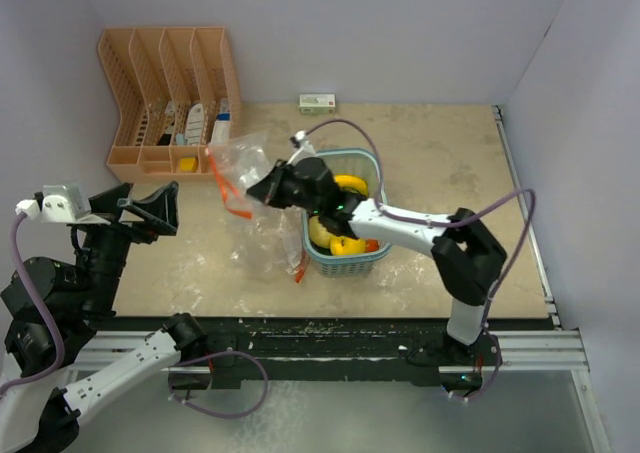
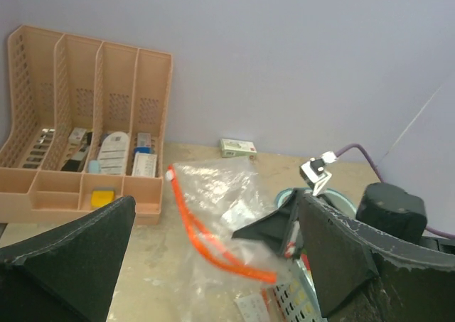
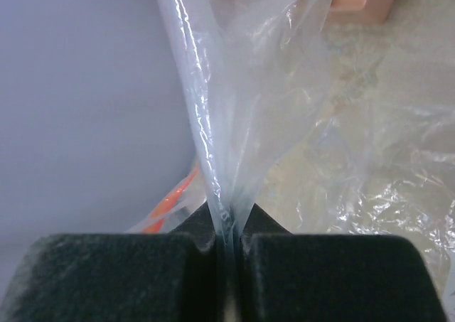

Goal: Place the food in the zip-top bag and seal the zipper
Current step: Pick up the zipper food storage bag at the center of the board.

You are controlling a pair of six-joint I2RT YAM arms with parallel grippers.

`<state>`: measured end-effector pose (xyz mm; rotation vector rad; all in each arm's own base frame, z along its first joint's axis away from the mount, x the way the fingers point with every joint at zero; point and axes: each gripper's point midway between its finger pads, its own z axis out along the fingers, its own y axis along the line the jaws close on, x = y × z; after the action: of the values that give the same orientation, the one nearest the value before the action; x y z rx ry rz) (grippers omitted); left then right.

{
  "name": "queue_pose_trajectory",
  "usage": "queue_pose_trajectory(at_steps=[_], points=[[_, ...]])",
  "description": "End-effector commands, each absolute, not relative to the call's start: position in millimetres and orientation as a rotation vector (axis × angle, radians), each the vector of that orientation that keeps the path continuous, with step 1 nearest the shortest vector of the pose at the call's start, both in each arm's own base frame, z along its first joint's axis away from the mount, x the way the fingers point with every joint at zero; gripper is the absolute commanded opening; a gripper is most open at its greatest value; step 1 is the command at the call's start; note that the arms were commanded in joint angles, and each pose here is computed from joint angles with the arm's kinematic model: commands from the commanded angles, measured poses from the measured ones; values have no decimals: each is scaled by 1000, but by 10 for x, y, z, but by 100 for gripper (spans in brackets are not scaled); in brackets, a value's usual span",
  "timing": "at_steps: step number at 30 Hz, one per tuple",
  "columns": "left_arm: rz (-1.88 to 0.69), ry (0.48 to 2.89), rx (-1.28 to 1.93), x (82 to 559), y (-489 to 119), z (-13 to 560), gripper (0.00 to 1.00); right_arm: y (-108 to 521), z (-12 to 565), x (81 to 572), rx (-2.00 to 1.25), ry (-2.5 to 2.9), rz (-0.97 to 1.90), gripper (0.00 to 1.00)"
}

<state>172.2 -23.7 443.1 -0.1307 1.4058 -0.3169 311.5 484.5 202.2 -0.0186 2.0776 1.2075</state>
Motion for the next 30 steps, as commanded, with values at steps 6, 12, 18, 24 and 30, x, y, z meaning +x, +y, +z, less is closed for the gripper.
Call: queue_pose_trajectory(at_steps=[6,12,18,24,30], points=[[-513,1281,-82,1652,-501,4611,99,4060,3535,2873,68,1502,1978,0],[-606,1273,-22,1658,-745,4447,95,3935,3678,2562,42,1335,2308,0],[-713,1229,-16,1652,-921,4374,90,3819,3727,2418,45,1191,2507,0],[-736,1224,-1,1712,-1044,4314,73,3725,3893,2280,-4,1115,2561,0],[-760,1251,6,1746,-1136,4143,64,3645,4135,2129,-88,1043,2593,0]])
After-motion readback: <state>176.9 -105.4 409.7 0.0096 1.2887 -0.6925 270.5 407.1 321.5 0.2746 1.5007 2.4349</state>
